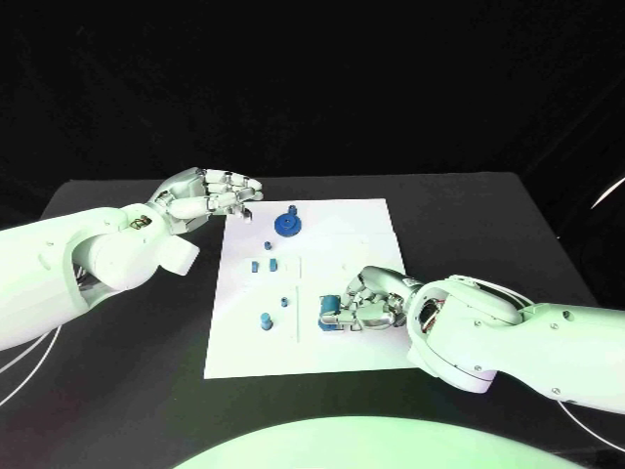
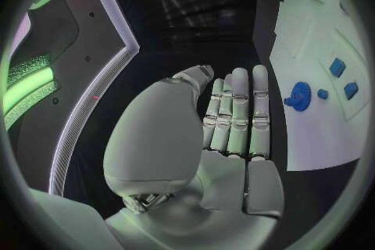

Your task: Assemble the parts on the task board

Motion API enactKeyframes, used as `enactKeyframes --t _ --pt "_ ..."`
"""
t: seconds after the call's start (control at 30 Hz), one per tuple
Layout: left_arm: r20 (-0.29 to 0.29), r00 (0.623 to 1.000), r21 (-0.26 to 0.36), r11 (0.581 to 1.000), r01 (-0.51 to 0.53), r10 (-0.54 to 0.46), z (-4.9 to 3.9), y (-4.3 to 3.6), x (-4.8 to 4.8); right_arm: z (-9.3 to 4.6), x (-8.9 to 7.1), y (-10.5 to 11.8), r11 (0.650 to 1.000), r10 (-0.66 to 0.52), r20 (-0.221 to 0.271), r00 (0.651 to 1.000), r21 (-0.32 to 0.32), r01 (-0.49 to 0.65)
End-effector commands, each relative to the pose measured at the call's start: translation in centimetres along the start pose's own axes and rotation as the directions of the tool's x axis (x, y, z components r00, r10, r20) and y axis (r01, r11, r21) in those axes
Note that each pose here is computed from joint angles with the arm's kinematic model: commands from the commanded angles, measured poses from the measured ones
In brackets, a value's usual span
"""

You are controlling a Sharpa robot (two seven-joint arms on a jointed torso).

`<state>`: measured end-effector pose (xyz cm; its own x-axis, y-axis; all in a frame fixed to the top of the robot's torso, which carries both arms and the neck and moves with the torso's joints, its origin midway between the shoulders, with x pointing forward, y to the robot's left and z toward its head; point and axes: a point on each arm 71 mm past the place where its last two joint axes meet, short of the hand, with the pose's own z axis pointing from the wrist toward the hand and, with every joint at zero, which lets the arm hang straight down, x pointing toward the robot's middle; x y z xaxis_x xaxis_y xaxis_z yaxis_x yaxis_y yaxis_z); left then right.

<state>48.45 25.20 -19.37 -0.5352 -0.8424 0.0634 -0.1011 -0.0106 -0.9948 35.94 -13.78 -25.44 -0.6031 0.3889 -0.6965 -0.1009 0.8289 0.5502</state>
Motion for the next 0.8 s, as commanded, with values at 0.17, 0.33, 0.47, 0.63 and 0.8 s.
enactKeyframes --t 0.17,0.33,0.47,0.63,0.8 --pt "-0.017 1.0 0.004 1.0 0.011 -0.011 0.02 -0.07 0.18 0.01 -0.01 0.03 0.996 -0.083 -0.01 0.996 -0.039 0.083" --pt "-0.017 1.0 0.004 1.0 0.011 -0.011 0.01 -0.07 0.19 0.1 -0.06 0.07 0.995 -0.092 -0.002 0.996 -0.04 0.092" --pt "-0.018 1.0 0.004 1.0 0.011 -0.011 0.0 -0.07 0.18 0.21 -0.16 -0.03 0.995 -0.091 0.01 0.996 -0.031 0.091" --pt "-0.017 1.0 0.003 1.0 0.011 -0.011 -0.02 -0.07 0.16 0.35 -0.26 -0.21 0.996 -0.092 0.016 0.996 -0.019 0.092" --pt "-0.02 1.0 0.002 1.0 0.012 -0.012 -0.03 -0.06 0.18 0.54 -0.41 -0.62 0.995 -0.098 0.018 0.995 0.002 0.098"
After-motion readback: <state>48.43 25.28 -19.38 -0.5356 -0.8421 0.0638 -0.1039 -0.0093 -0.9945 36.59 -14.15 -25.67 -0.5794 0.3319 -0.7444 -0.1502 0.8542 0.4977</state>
